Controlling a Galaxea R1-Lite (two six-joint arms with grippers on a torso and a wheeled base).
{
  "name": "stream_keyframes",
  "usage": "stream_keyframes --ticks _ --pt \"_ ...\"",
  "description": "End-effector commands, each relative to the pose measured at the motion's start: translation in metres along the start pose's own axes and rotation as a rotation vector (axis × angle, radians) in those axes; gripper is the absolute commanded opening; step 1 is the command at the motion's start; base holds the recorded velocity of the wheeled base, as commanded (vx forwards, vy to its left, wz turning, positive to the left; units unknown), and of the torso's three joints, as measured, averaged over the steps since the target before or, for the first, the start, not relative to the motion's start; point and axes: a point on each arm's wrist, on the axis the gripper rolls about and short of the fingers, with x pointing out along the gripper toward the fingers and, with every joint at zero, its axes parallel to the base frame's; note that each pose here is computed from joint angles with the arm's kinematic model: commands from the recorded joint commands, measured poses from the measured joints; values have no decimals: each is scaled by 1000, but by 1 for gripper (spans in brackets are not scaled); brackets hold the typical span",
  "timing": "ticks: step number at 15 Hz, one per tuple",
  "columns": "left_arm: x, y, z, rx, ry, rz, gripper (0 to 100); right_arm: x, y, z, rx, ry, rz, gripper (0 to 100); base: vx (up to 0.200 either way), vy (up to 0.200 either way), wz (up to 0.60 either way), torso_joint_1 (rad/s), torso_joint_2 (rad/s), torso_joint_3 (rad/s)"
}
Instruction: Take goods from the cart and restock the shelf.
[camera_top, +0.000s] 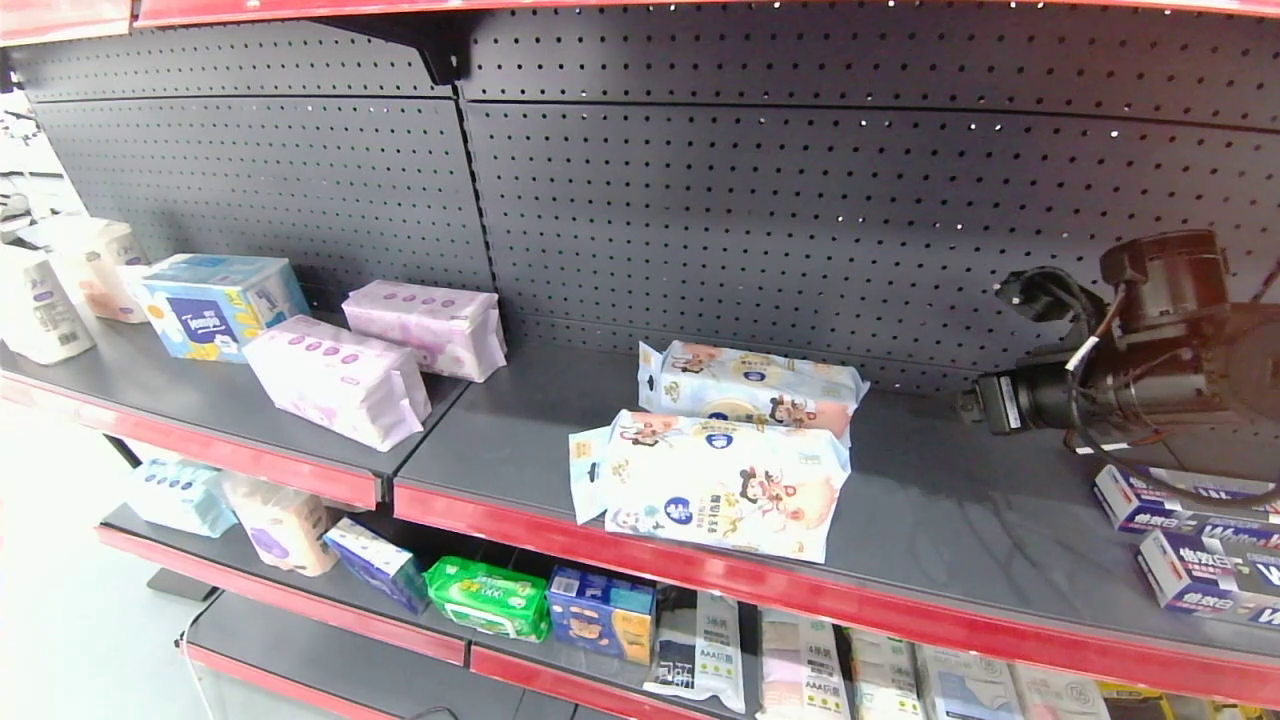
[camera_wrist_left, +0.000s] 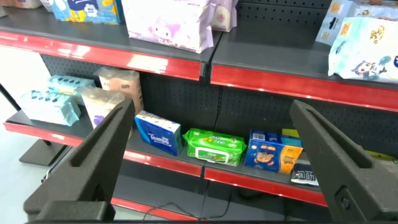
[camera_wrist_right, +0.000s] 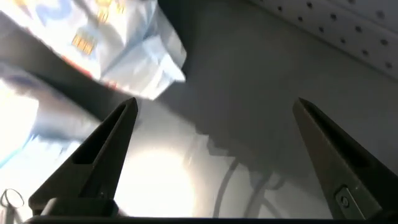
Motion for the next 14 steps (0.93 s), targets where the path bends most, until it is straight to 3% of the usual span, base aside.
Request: stream_keyframes --ticks 1,8,14 --pt "0 0 0 0 0 -2 100 -35 10 -9 -6 -43 34 100 0 0 0 0 0 0" --pt "0 0 0 0 0 0 100 -71 38 -34 -35 -88 259 100 0 0 0 0 0 0" --pt "0 0 0 0 0 0 100 -78 59 -53 -66 -63 329 100 0 0 0 0 0 0"
